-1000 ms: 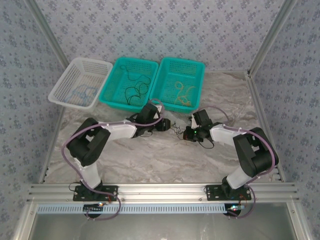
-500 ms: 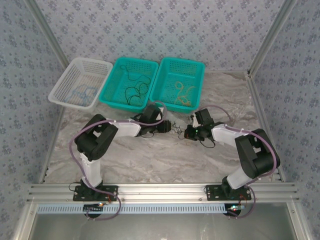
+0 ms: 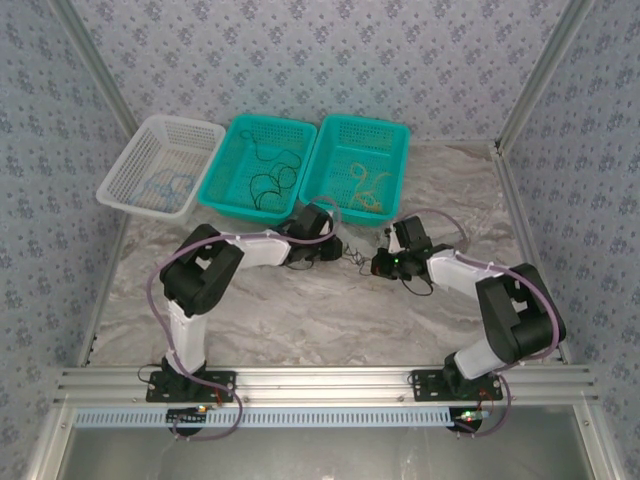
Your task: Untangle the cables
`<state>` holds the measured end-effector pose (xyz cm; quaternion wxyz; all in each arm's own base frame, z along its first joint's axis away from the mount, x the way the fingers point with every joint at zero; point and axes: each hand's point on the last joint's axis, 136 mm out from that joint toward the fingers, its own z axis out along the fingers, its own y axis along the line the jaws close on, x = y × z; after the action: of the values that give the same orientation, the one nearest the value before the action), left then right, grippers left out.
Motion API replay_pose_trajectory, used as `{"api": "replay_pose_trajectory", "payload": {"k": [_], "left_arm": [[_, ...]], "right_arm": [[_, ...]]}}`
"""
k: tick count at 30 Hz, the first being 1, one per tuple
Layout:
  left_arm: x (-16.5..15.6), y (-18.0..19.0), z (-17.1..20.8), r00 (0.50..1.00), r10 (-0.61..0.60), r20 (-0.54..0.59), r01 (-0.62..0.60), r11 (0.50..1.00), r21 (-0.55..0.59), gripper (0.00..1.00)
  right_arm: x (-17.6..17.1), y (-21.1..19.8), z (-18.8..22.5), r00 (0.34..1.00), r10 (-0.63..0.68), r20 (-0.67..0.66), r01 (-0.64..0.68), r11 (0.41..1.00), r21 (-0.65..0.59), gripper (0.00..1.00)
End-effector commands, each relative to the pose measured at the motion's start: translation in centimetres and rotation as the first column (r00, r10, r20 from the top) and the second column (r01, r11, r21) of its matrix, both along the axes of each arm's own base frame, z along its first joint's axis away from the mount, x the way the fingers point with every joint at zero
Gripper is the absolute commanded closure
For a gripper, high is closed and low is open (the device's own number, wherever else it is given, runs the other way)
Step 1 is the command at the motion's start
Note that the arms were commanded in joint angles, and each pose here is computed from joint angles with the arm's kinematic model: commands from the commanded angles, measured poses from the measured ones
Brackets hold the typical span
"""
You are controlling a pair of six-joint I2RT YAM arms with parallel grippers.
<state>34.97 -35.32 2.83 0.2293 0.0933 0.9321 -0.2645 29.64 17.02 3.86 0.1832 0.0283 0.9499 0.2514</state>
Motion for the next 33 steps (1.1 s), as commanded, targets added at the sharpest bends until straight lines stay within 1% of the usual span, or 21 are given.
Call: {"api": "replay_pose_trajectory", "payload": {"k": [1, 2, 6, 9, 12, 15, 18, 21, 23, 25, 27, 28, 30, 31, 33], "left_arm": [[-0.2, 1.0, -1.1, 1.000, 0.012, -0.009, -0.011, 0.996, 0.084, 0.95], [-0.1, 1.2, -0.7, 1.000, 0.020, 0.002, -0.020, 0.996, 0.088, 1.00], [0.2, 2.8, 1.5, 0.994, 0.067, 0.089, -0.074, 0.993, 0.088, 1.00], [0.2, 4.9, 3.0, 0.980, 0.114, 0.165, -0.130, 0.987, 0.093, 1.00], [0.5, 7.9, 4.4, 0.953, 0.195, 0.230, -0.221, 0.971, 0.092, 1.00], [0.7, 11.4, 5.6, 0.915, 0.300, 0.271, -0.325, 0.944, 0.053, 1.00], [0.7, 15.0, 7.0, 0.855, 0.425, 0.296, -0.440, 0.898, -0.017, 1.00], [0.5, 19.1, 8.2, 0.763, 0.569, 0.307, -0.578, 0.813, -0.071, 1.00], [0.2, 21.0, 9.2, 0.721, 0.620, 0.309, -0.618, 0.777, -0.117, 1.00], [-0.1, 22.6, 10.5, 0.681, 0.658, 0.321, -0.655, 0.743, -0.134, 1.00], [-0.3, 23.7, 11.6, 0.657, 0.685, 0.316, -0.674, 0.721, -0.162, 1.00], [-0.3, 24.1, 12.1, 0.651, 0.697, 0.302, -0.676, 0.713, -0.189, 1.00], [-0.2, 24.5, 13.2, 0.655, 0.709, 0.263, -0.661, 0.705, -0.256, 1.00], [-0.1, 24.4, 14.0, 0.665, 0.707, 0.241, -0.643, 0.706, -0.297, 1.00], [0.1, 23.9, 15.6, 0.697, 0.686, 0.210, -0.589, 0.715, -0.377, 1.00]], "right_arm": [[-0.1, -0.6, 1.2, 0.999, -0.030, 0.020, 0.030, 0.999, 0.036, 1.00], [0.0, -0.9, 1.8, 0.999, -0.040, 0.038, 0.038, 0.998, 0.040, 1.00], [0.4, -3.4, 4.3, 0.988, -0.115, 0.106, 0.111, 0.993, 0.043, 1.00], [0.6, -5.9, 6.2, 0.971, -0.181, 0.157, 0.178, 0.983, 0.032, 1.00], [0.5, -8.7, 7.6, 0.946, -0.262, 0.190, 0.266, 0.964, 0.008, 1.00], [0.1, -11.6, 8.7, 0.908, -0.357, 0.219, 0.365, 0.931, 0.004, 1.00], [-0.4, -13.9, 9.6, 0.872, -0.424, 0.244, 0.435, 0.900, 0.010, 1.00], [-1.0, -16.1, 10.0, 0.834, -0.493, 0.248, 0.509, 0.861, -0.002, 1.00], [-1.5, -17.2, 9.9, 0.812, -0.534, 0.236, 0.549, 0.836, 0.001, 1.00], [-1.7, -18.2, 9.6, 0.793, -0.567, 0.223, 0.580, 0.815, 0.009, 1.00], [-1.9, -18.8, 9.2, 0.781, -0.590, 0.207, 0.600, 0.800, 0.016, 1.00], [-1.9, -19.0, 9.2, 0.775, -0.598, 0.203, 0.607, 0.794, 0.021, 1.00], [-2.0, -19.1, 8.9, 0.772, -0.605, 0.193, 0.612, 0.790, 0.032, 1.00], [-1.8, -19.0, 9.1, 0.775, -0.601, 0.195, 0.606, 0.795, 0.044, 1.00], [-1.1, -18.0, 9.7, 0.797, -0.565, 0.214, 0.558, 0.824, 0.097, 1.00]]}}
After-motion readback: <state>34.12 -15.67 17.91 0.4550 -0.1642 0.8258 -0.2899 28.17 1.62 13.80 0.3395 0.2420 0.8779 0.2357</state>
